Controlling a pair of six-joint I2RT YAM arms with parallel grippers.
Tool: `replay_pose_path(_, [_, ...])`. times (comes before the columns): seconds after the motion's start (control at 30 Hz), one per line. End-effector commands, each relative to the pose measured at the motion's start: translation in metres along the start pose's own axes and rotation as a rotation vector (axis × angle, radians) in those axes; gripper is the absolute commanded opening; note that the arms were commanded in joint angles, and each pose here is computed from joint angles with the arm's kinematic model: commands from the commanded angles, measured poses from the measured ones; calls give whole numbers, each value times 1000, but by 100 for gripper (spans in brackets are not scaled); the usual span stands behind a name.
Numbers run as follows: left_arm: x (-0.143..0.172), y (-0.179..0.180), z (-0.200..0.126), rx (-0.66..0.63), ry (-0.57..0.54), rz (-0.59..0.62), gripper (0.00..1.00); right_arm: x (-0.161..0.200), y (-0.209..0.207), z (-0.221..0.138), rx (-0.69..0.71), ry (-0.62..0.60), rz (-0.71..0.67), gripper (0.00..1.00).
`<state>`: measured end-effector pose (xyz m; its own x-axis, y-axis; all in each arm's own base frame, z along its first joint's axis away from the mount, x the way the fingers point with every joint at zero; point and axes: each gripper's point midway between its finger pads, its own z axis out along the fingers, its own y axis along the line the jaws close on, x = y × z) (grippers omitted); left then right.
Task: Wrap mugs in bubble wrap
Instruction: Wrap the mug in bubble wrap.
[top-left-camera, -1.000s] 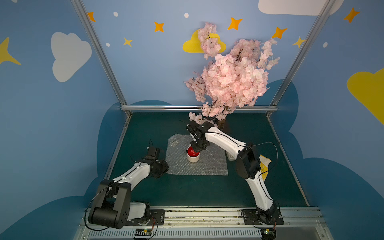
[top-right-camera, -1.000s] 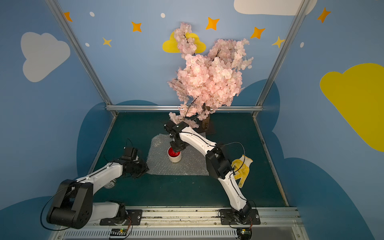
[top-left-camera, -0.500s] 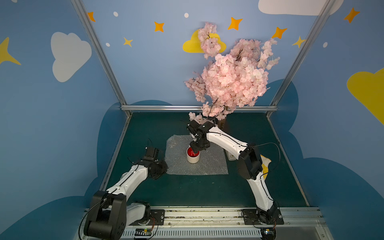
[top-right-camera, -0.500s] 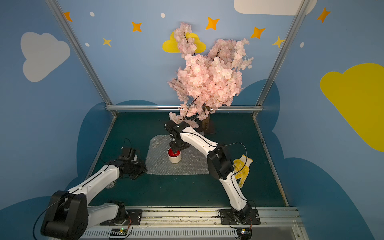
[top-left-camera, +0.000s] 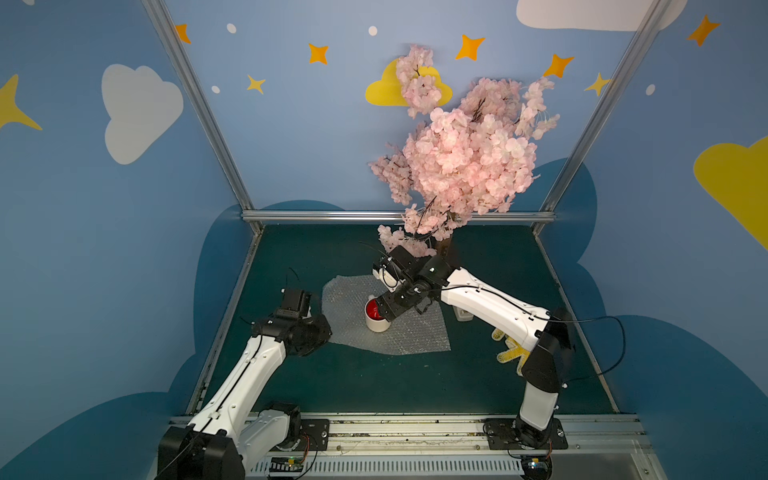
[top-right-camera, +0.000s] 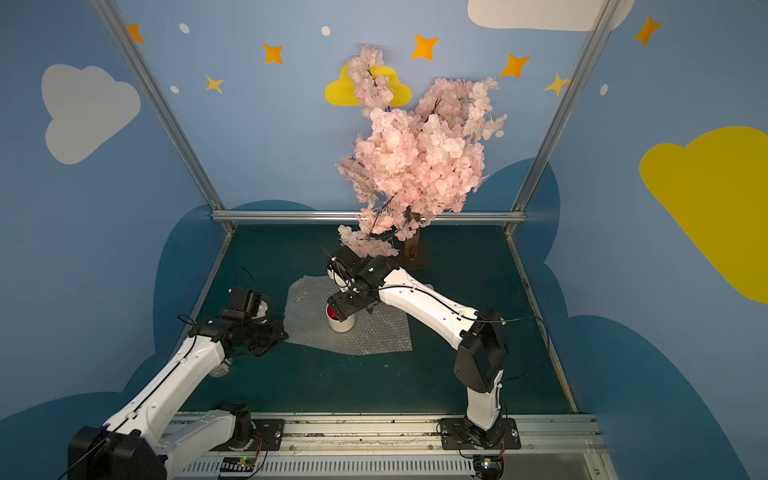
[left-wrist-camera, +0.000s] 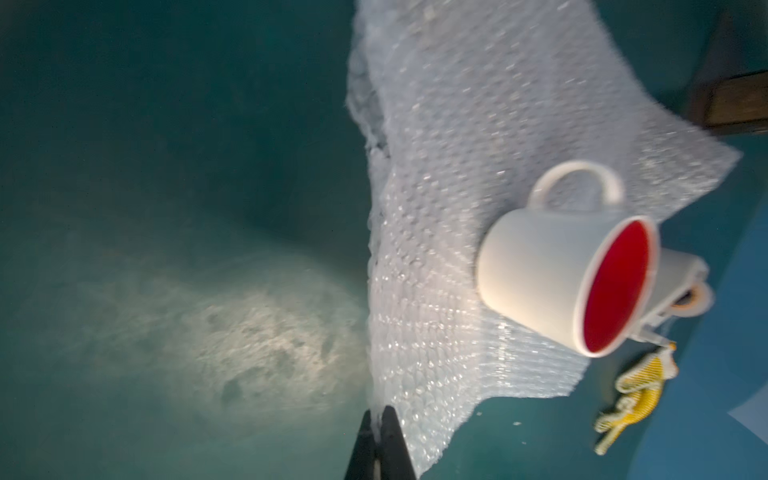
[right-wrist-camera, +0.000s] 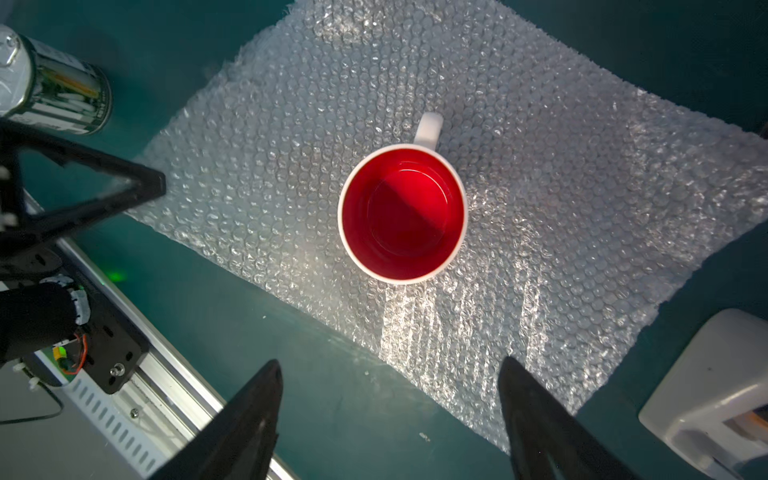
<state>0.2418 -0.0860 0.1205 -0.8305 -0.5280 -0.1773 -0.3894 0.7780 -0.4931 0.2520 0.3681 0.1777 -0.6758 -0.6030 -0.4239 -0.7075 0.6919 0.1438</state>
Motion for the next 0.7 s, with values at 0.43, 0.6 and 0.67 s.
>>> replay_pose_path(0.43, [-25,-111,36,181,132,148,3,-18,16,18,-122,-109,-63,81])
replay_pose_path(0.6, [-17,-133,50,198,155,186,3,-16,13,19,-137,-122,-18,77])
replay_pose_path(0.67, [-14,-140,58,200,168,198,3,-14,8,21,-125,-126,8,73])
